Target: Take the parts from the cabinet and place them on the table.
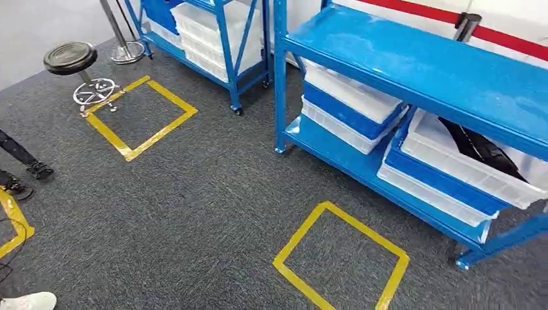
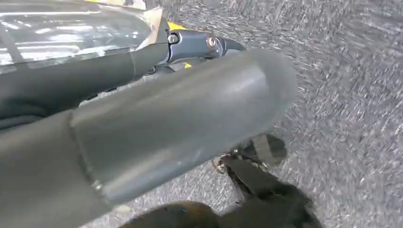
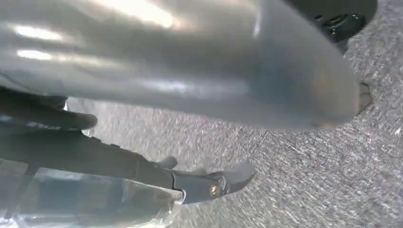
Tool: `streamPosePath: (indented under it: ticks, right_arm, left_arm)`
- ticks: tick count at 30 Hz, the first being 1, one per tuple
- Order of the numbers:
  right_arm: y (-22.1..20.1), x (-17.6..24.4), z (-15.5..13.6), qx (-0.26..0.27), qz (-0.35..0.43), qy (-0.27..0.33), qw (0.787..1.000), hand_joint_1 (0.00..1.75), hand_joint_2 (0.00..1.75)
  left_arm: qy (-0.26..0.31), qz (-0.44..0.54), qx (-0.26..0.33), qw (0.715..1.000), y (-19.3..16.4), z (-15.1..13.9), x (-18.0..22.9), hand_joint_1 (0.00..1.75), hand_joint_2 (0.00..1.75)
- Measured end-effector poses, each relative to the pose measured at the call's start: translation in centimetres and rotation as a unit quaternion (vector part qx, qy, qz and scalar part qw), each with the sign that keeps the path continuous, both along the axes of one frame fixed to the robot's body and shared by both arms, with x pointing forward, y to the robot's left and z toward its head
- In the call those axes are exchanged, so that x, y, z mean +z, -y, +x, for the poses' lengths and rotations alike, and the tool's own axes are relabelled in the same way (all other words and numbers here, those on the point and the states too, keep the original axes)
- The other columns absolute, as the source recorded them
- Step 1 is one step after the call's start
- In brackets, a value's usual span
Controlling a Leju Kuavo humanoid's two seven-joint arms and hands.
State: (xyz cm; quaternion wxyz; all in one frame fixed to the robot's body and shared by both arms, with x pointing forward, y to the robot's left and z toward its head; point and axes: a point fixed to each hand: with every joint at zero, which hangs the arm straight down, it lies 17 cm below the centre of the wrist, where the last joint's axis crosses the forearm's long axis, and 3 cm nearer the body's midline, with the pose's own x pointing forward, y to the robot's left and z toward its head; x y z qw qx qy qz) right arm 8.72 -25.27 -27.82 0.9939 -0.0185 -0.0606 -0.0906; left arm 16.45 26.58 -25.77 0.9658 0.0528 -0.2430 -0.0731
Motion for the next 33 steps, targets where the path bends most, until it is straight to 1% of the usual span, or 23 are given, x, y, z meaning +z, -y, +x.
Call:
streamPosePath:
  ticks: [3, 13, 16, 20, 28, 29, 31, 33]
  right_arm:
    - [0.0, 0.0, -0.1, 0.0, 0.0, -0.001, 1.0, 0.0, 0.0]
    - [-0.2, 0.0, -0.3, 0.0, 0.001, -0.002, 1.0, 0.0, 0.0]
    - [-0.2, 0.0, 0.0, 0.0, 0.001, 0.0, 1.0, 0.0, 0.0]
    - [0.0, -0.1, -0.4, 0.0, 0.0, -0.003, 1.0, 0.0, 0.0]
    - [0.2, -0.1, -0.3, 0.001, -0.002, -0.002, 1.0, 0.0, 0.0]
    - [0.6, -0.1, -0.3, 0.009, -0.012, 0.001, 1.0, 0.0, 0.0]
    - [1.1, -0.1, -0.1, 0.046, -0.035, 0.009, 0.998, 0.0, 0.0]
    - [1.3, -0.1, 0.1, 0.063, -0.043, 0.012, 0.997, 0.0, 0.0]
  left_arm:
    - [-0.003, 0.0, 0.0, 1.0, -0.1, -0.4, -0.1, 0.0, 0.0]
    - [0.0, 0.0, 0.0, 1.0, -0.1, 0.0, 0.0, 0.0, 0.0]
    - [-0.003, 0.001, 0.0, 1.0, -0.1, -0.4, -0.1, 0.0, 0.0]
    - [-0.003, 0.0, 0.0, 1.0, -0.1, -0.4, -0.1, 0.0, 0.0]
    - [-0.001, 0.001, 0.0, 1.0, -0.1, -0.1, 0.0, 0.0, 0.0]
    - [0.002, 0.0, -0.002, 1.0, 0.0, 0.0, 0.0, 0.0, 0.0]
    - [0.007, 0.001, -0.007, 1.0, 0.2, 0.2, 0.1, 0.0, 0.0]
    - [0.009, 0.003, -0.01, 1.0, 0.3, 0.4, 0.2, 0.0, 0.0]
